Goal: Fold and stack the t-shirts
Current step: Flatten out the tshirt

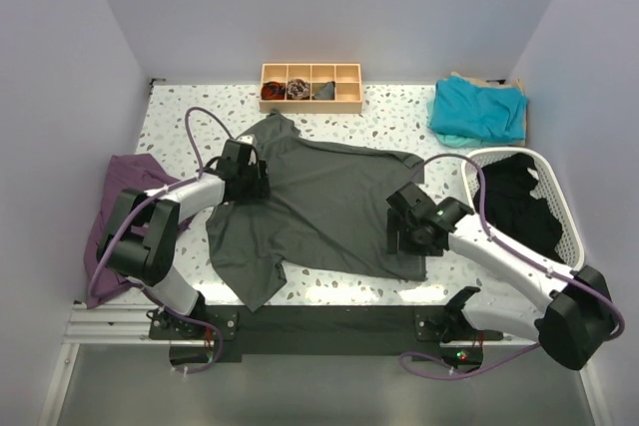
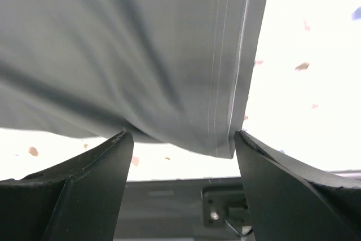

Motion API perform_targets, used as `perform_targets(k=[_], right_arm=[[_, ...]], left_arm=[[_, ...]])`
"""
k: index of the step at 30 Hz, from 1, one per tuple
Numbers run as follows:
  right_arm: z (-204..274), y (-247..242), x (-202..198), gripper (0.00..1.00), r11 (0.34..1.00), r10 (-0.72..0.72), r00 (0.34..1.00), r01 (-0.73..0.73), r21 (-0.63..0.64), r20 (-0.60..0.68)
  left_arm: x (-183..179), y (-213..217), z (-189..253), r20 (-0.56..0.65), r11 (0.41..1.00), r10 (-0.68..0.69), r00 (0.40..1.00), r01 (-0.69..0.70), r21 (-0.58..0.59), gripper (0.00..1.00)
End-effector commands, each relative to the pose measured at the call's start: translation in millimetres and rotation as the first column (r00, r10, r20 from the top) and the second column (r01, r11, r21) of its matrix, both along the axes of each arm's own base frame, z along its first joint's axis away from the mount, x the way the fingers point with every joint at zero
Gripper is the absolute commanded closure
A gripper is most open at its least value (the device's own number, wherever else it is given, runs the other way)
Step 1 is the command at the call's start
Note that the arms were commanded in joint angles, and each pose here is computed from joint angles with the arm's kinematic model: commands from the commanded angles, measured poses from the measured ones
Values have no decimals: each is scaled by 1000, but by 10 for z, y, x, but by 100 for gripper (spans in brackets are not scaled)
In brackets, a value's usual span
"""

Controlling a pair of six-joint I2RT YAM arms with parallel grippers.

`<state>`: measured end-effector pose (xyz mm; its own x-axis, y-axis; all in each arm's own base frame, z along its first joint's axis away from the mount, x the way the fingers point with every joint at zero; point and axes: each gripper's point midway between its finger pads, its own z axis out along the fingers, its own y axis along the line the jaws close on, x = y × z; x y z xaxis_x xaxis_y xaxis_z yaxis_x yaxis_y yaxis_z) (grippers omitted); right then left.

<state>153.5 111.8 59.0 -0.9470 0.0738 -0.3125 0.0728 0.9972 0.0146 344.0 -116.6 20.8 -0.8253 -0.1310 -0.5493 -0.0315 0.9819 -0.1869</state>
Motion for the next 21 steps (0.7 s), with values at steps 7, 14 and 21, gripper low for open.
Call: perform_targets(k=[7,14,21], right_arm=[[224,537,1044,21,999,30,974,-32,8,226],[-4,783,1293,22,994,107,975,-111,9,195],[-409,667,897,23,998,62,997,-64,24,46]], left_arm=[[-178,-98,68,-35,998,-67,997,67,-2,32],[-436,-145,10,-67,995,-92,994,90,-33,32],[-641,-82,-104,-106,997,-68,992,66,-30,32]])
